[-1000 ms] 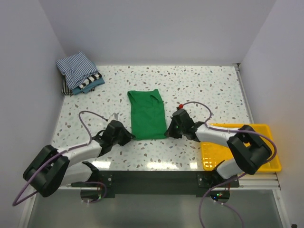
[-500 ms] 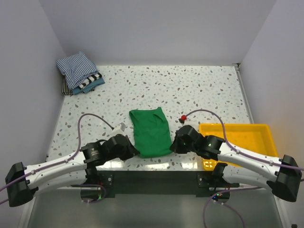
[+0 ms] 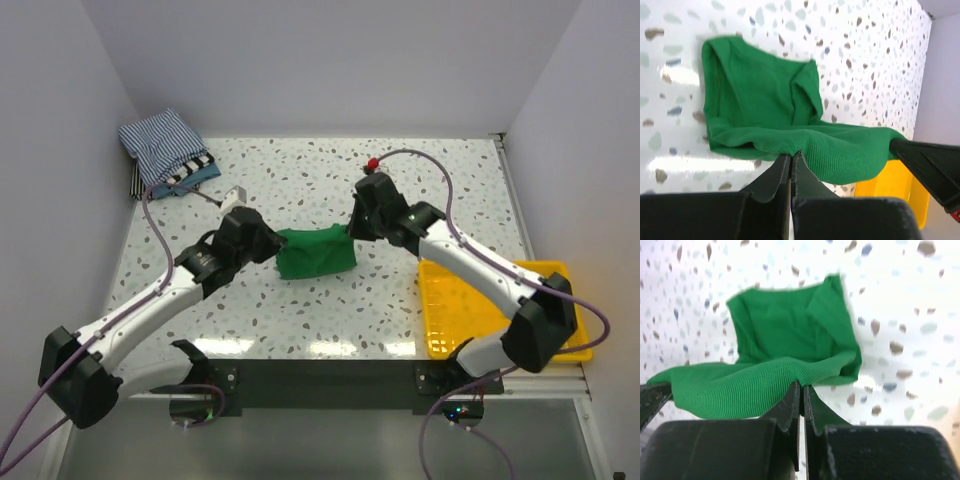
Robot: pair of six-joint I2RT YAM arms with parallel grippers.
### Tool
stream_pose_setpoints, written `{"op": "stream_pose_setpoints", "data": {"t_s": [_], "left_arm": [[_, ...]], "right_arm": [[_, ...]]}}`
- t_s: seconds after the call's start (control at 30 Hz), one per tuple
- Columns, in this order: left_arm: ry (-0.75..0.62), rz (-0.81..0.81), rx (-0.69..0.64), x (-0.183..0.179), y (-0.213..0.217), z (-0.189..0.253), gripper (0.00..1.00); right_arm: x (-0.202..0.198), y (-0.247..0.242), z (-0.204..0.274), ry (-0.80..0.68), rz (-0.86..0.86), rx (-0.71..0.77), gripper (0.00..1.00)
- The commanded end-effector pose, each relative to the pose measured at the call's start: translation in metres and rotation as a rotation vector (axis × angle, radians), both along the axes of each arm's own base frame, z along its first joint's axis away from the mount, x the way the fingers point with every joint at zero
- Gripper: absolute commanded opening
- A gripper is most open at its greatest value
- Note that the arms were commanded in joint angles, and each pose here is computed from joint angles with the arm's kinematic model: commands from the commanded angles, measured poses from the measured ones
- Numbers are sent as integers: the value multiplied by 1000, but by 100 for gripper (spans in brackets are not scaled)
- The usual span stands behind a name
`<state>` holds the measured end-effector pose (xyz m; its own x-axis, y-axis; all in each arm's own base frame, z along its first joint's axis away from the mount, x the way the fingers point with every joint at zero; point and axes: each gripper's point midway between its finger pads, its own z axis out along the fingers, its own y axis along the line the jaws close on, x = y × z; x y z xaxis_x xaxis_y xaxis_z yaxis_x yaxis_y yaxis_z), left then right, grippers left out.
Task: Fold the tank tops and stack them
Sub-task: Fold the tank top
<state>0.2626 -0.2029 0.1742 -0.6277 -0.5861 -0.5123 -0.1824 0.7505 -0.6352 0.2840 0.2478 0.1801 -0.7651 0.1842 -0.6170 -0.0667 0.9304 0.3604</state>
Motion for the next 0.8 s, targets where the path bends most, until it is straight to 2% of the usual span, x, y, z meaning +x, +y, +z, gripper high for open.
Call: {"op": "stream_pose_setpoints", "data": {"t_s": [0.0, 0.07, 0.1, 0.13, 0.17, 0.2, 0.23, 0.27, 0.3, 0.33, 0.37, 0.47, 0.6, 0.63, 0.77], "left_arm": [[-137, 2, -5, 61, -5, 33, 0], [-169, 46, -24, 94, 4, 40, 0], [-134, 48, 1, 110, 4, 18, 0], [-141, 58, -8, 126, 5, 16, 0], [-146, 93, -11, 145, 14, 18, 4], [-143, 94, -2, 159, 17, 12, 6], [-87, 100, 32, 172, 20, -18, 11], [-95, 117, 20, 188, 29, -16, 24], [-117, 125, 4, 201, 31, -20, 25], [-141, 137, -10, 208, 35, -16, 30], [-147, 158, -10, 211, 45, -20, 45], [-131, 180, 2, 211, 58, -17, 54], [-103, 228, 27, 191, 72, -18, 56], [-27, 237, 51, 175, 77, -38, 55], [68, 227, 39, 134, 73, -67, 54]], "right_arm": [[56, 10, 15, -41, 42, 3, 0], [93, 15, 2, -18, 31, -1, 0], [106, 17, -2, -12, 29, -5, 0], [128, 17, 10, -39, 12, 7, 11], [140, 23, -20, 14, 35, -17, 20], [150, 23, -22, 16, 28, -24, 29], [163, 21, -27, 10, 24, -34, 39], [178, 25, -28, -12, 38, -47, 53], [189, 22, -26, -30, 31, -47, 58], [196, 23, -22, -53, 30, -44, 67], [201, 22, -18, -70, 31, -45, 70], [199, 12, -21, -61, 16, -88, 73], [176, 5, -24, -74, 17, -114, 72], [167, 3, -38, -65, 22, -146, 72], [151, 15, -61, -70, 67, -247, 66]]}}
